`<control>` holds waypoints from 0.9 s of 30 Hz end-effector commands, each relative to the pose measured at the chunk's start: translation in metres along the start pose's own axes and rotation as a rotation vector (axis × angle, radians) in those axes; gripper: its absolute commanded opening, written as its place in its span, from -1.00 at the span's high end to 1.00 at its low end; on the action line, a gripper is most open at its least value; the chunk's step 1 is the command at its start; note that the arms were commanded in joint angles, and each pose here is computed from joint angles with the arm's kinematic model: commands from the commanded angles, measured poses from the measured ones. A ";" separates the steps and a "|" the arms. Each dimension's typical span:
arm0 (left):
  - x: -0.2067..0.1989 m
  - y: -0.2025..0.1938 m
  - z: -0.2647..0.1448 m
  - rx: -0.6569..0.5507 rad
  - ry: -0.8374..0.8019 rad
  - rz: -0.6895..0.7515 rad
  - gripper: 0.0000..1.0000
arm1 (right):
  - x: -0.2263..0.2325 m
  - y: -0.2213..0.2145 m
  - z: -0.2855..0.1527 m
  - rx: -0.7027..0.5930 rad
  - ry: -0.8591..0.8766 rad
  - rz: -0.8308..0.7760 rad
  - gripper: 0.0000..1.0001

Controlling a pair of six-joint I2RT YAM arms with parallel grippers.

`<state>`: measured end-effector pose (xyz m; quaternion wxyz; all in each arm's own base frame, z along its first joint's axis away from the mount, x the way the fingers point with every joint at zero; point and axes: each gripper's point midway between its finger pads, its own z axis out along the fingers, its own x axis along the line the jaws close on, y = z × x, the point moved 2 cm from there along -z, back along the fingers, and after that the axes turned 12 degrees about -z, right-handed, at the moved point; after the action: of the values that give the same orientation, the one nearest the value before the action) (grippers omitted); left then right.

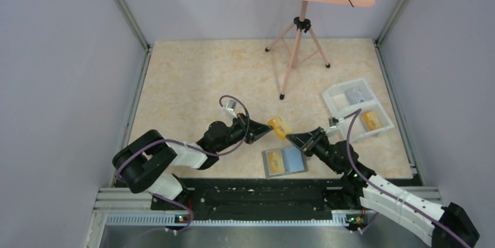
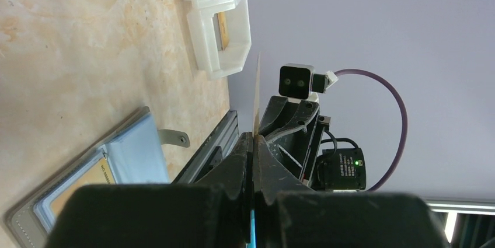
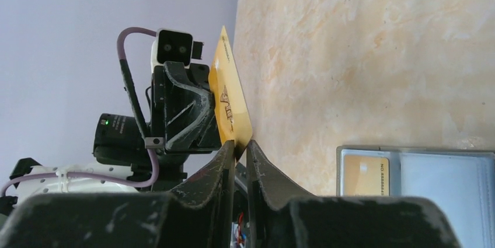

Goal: Take the credit cards out of the card holder
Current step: Place the credit card in the storage box.

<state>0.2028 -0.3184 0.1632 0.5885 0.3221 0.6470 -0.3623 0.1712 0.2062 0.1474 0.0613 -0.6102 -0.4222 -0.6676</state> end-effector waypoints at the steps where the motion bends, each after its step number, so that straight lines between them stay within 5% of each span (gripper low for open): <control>1: -0.017 -0.012 -0.004 0.055 -0.082 0.006 1.00 | 0.036 0.027 0.003 -0.089 0.097 -0.034 0.72; 14: -0.020 -0.014 -0.006 0.066 -0.092 0.021 0.95 | 0.034 0.032 0.005 -0.118 0.070 -0.046 1.00; 17: -0.018 -0.013 -0.006 0.057 -0.076 0.042 0.42 | 0.036 0.045 0.004 -0.154 0.026 -0.107 1.00; 27: -0.026 -0.009 -0.010 0.026 0.008 0.184 -0.82 | 0.030 0.100 -0.004 -0.147 -0.221 -0.322 1.00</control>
<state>0.1913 -0.3137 0.1726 0.5940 0.3598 0.6324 -0.3434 0.2108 0.1728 0.2135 -0.0794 -0.6038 -0.4255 -0.6694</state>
